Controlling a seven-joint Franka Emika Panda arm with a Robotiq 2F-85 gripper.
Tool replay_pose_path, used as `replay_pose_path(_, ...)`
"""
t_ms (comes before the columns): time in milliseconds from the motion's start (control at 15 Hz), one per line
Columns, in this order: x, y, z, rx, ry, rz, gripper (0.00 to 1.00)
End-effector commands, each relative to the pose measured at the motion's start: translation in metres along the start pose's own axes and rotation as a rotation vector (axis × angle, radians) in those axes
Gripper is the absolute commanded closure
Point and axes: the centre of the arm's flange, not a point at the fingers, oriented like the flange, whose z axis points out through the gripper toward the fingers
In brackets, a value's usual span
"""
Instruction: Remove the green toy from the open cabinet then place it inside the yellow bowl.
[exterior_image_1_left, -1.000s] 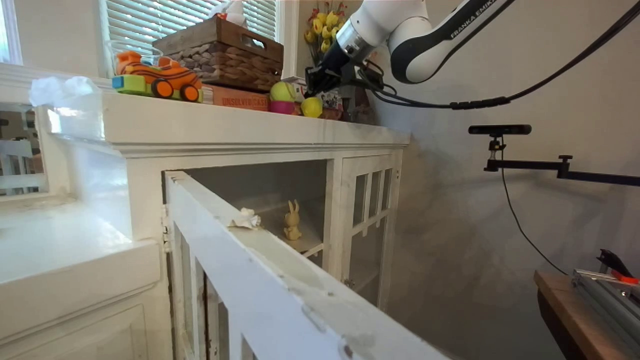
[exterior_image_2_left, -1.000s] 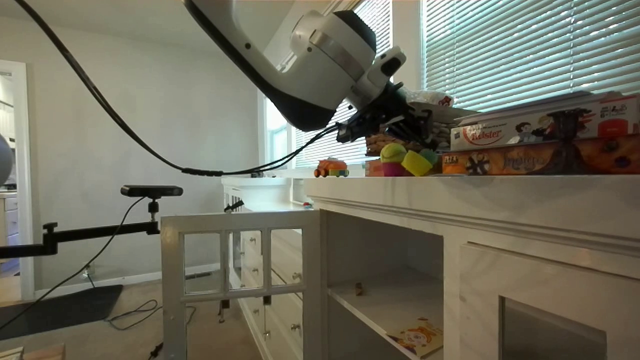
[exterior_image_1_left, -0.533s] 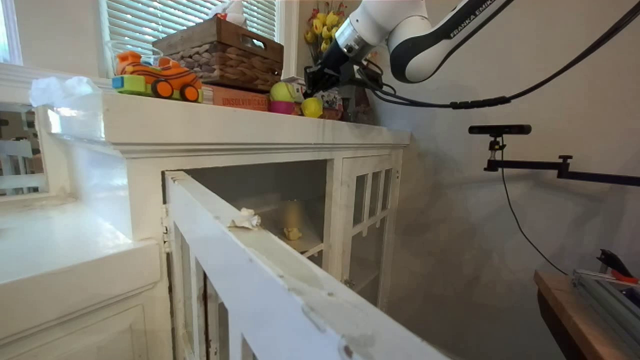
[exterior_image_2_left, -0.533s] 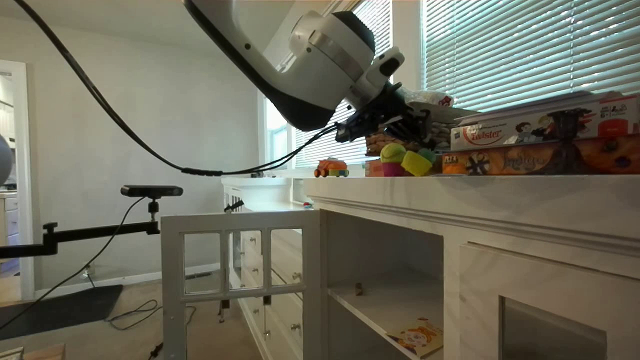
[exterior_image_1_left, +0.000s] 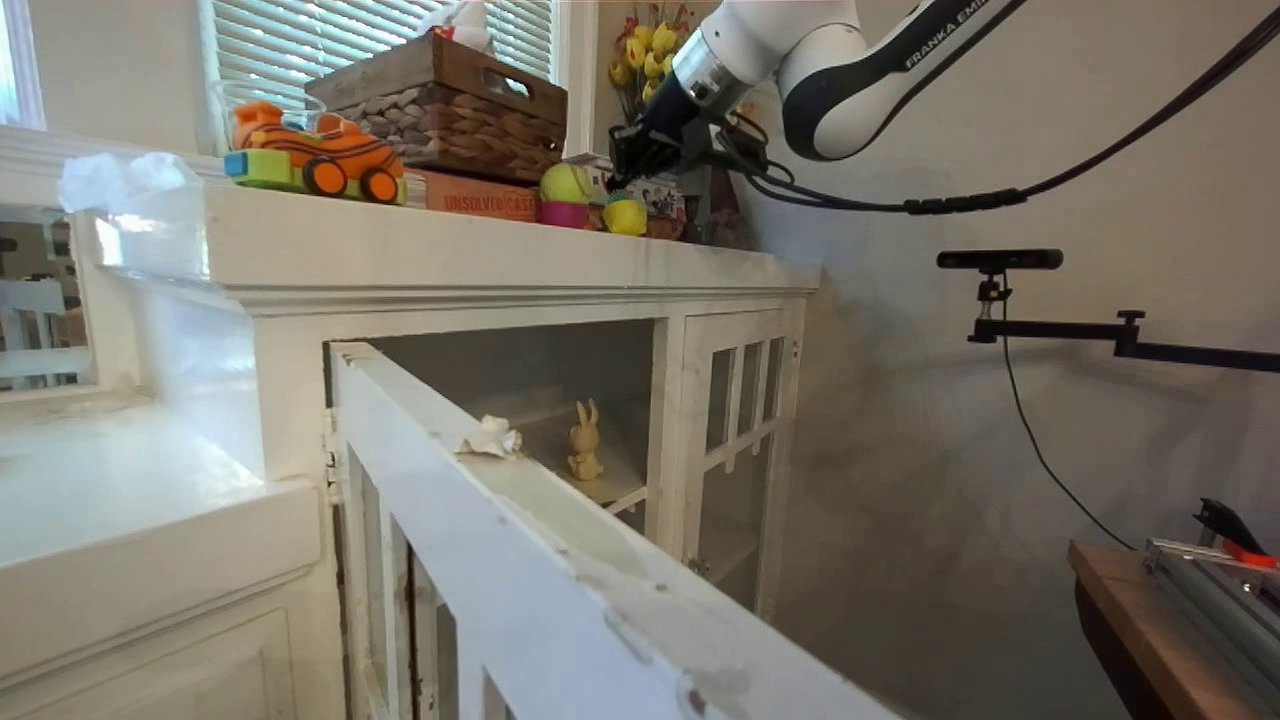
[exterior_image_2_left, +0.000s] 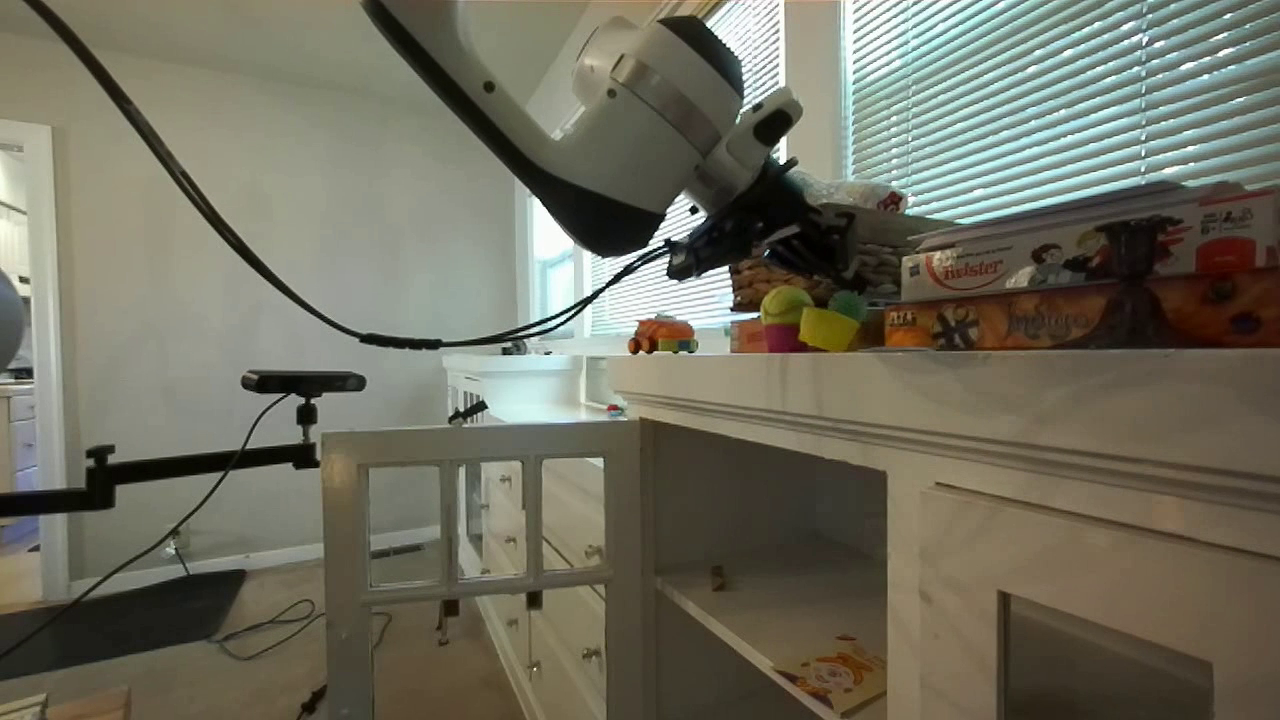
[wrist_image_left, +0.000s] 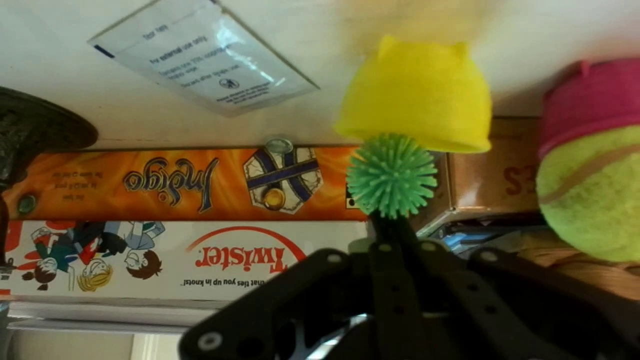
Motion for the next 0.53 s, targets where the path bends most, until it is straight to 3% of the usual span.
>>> replay_pose_path(0,-0.0046,-0.003,-0.0154,-0.025,-0.001,-0.019,1.0)
replay_pose_path(467,-0.0099,-0.0059,-0.0212,-0.021,-0.013,-0.035,1.0)
